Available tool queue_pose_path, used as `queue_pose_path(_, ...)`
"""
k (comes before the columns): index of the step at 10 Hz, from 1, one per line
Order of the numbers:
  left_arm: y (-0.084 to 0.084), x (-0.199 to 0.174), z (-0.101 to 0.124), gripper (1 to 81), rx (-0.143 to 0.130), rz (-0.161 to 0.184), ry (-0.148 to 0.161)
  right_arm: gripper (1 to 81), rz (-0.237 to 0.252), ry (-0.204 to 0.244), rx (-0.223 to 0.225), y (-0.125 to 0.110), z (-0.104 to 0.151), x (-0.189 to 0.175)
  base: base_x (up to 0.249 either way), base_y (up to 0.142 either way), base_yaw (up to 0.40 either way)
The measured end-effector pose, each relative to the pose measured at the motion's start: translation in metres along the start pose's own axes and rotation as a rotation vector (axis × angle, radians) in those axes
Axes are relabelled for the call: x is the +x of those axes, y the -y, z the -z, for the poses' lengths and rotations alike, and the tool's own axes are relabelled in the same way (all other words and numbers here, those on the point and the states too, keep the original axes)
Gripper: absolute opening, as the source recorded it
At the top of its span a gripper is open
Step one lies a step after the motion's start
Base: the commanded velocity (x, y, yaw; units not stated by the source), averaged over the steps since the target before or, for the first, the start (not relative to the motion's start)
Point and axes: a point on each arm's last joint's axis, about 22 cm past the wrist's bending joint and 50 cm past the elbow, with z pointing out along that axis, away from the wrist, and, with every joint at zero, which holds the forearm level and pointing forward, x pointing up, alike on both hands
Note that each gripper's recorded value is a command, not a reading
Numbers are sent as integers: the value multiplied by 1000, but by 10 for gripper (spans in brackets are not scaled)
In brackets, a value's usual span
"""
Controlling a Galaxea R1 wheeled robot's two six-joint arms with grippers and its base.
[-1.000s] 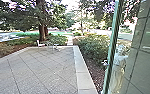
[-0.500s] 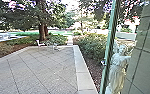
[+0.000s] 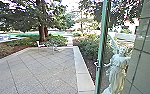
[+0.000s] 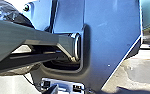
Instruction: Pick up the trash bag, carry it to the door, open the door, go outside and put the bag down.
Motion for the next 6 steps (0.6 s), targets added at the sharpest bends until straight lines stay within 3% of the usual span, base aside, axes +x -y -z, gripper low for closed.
queue_pose_path(3,2,21,0,10,2,-8,-22,811,7,-26,-2,-2,1,21,112,0,0)
queue_pose_path(6,2,10,0,10,1,-3,-9,811,2,-8,0,0,0,9,112,0,0)
